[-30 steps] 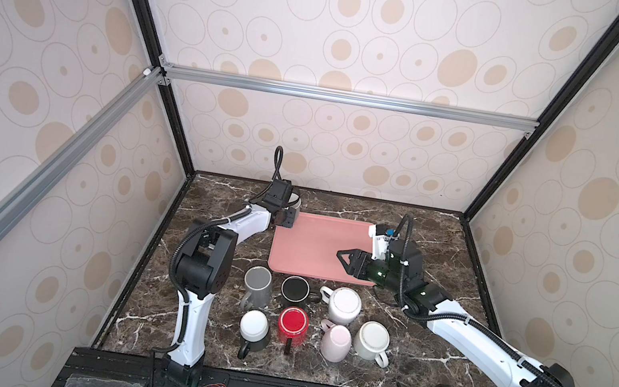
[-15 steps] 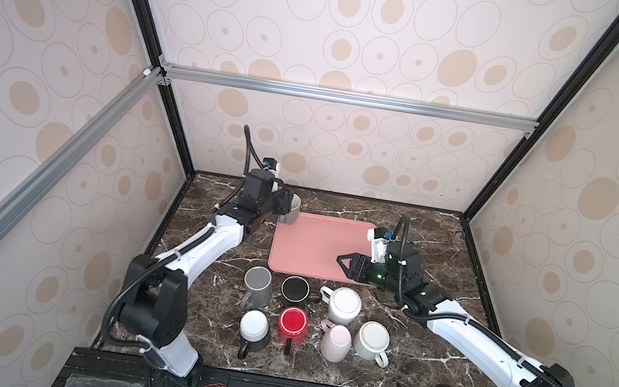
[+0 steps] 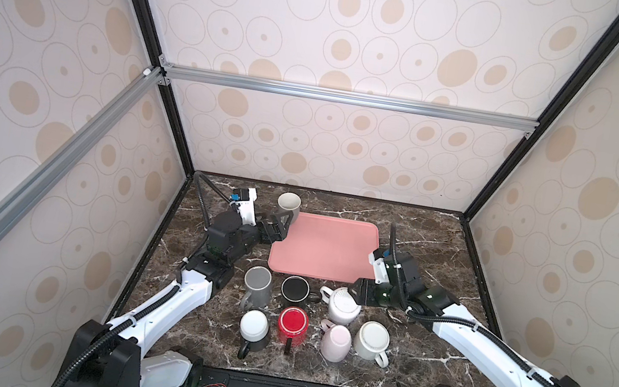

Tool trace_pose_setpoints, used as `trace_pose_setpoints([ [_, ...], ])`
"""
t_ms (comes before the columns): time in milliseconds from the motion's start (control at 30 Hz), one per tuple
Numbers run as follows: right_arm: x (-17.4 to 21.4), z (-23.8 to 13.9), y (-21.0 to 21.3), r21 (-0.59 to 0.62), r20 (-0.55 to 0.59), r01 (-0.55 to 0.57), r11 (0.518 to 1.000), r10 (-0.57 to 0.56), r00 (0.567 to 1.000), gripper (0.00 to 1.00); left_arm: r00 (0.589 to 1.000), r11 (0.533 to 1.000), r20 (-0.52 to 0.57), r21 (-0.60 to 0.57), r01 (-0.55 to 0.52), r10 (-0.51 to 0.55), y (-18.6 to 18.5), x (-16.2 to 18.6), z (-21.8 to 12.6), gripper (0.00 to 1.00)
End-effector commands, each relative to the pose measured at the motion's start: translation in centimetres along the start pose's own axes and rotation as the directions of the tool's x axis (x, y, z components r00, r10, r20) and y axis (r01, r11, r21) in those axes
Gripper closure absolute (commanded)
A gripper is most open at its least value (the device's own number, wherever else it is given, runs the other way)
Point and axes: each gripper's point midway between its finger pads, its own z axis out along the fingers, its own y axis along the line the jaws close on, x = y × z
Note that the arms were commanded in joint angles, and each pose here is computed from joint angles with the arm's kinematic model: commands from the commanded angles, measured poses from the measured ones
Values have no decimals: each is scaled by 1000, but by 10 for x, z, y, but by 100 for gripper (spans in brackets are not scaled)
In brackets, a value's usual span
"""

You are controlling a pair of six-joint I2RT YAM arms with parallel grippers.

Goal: Turn the mug right side up
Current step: 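Open the left gripper and lift away while the right gripper moves over the cream mug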

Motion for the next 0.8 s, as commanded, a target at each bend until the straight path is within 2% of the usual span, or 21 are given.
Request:
trace_pose_setpoints([
  [0,26,-24,-19,103,-87,23,994,-14,996,37,995,991,88,125,43,-54,-28,-20,-15,1],
  [167,45,-41,-25,125,-134,-2,992,19,991,36,983,982,136,160,99,-121,-25,-18,-27,0],
  [400,65,-63,-27,154,-222,-22,988,56,973,36,986,976,110,193,99,-121,-35,-20,-26,1],
  [567,80,-76,-37,197,-245,-39,980,87,966,35,981,977,144,184,106,-133,-29,-19,-33,1],
  [767,101,-83,-48,232,-256,-76,970,136,957,35,984,979,115,169,114,-135,-27,-15,-27,1],
])
